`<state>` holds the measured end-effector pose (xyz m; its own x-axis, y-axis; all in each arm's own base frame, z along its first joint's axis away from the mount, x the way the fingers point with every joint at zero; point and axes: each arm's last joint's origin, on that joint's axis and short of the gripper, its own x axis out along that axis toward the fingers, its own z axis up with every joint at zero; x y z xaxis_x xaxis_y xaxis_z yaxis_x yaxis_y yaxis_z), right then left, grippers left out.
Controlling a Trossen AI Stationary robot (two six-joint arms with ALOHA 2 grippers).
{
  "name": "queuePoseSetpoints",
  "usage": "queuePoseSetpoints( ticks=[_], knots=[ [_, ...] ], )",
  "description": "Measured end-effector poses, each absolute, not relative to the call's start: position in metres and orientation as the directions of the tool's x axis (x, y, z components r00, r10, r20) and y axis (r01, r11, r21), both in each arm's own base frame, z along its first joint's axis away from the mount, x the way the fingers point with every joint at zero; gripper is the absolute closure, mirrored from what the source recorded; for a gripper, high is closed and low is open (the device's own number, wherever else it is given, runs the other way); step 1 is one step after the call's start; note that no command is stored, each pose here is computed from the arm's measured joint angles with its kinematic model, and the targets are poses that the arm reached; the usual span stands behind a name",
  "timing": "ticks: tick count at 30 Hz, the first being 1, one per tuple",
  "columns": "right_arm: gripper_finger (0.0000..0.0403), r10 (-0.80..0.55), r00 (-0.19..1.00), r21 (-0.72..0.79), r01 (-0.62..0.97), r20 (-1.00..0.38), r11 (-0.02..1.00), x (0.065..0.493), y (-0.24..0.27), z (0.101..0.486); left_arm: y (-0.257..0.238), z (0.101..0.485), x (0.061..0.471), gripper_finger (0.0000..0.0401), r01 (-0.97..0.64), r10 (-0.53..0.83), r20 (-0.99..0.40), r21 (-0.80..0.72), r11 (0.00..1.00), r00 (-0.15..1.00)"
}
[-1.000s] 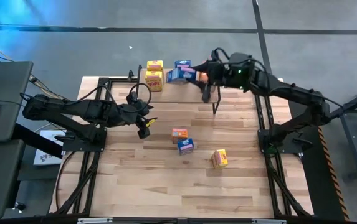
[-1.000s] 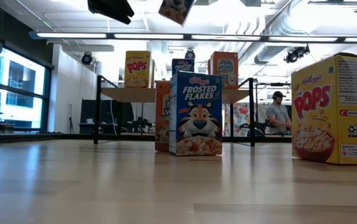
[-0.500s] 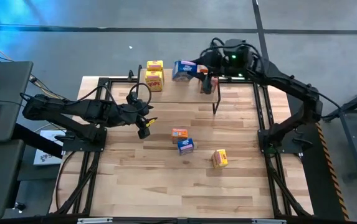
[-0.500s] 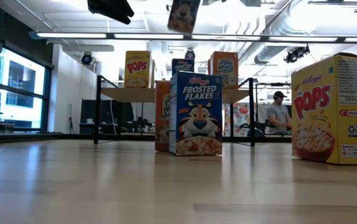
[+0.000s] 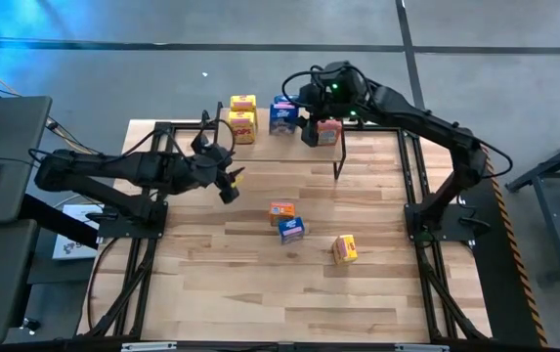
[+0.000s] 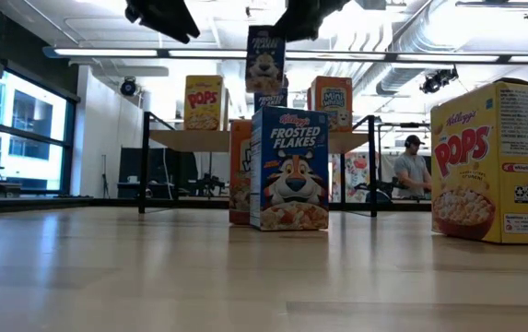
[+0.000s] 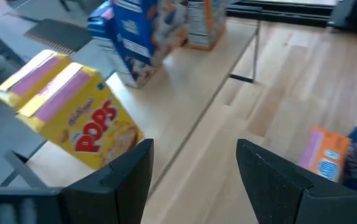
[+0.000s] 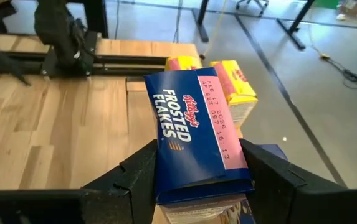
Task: Stack cereal on shelf
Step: Put the bottom blue cereal box on the shelf aligned with the other blue cereal box
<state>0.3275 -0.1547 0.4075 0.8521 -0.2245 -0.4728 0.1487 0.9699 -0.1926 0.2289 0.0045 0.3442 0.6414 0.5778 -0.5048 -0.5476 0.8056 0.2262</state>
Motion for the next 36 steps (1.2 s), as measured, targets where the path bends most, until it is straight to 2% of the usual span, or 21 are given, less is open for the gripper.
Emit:
queuePoseSetpoints(
  ticks=[9,22,36],
  knots=[
    [0.0212,-0.176,0.847,-0.153,0.114,-0.502,0.982,0.322,-0.166,0.402,0.025,0.342,0.229,0.0180,-0.503,0.509,-0.563,0.181,0.845,0.652],
    [0.0212,-0.183,0.828,-0.126,0.136,-0.530,0.983,0.318,-0.181,0.381,0.026,0.342,0.229,0.0180,-0.490,0.504,-0.565,0.193,0.850,0.653],
    [0.0212,-0.152,0.804,-0.104,0.113,-0.575,0.988,0.336,-0.194,0.354,0.026,0.342,0.229,0.0180,-0.490,0.504,-0.565,0.193,0.850,0.653]
  ],
)
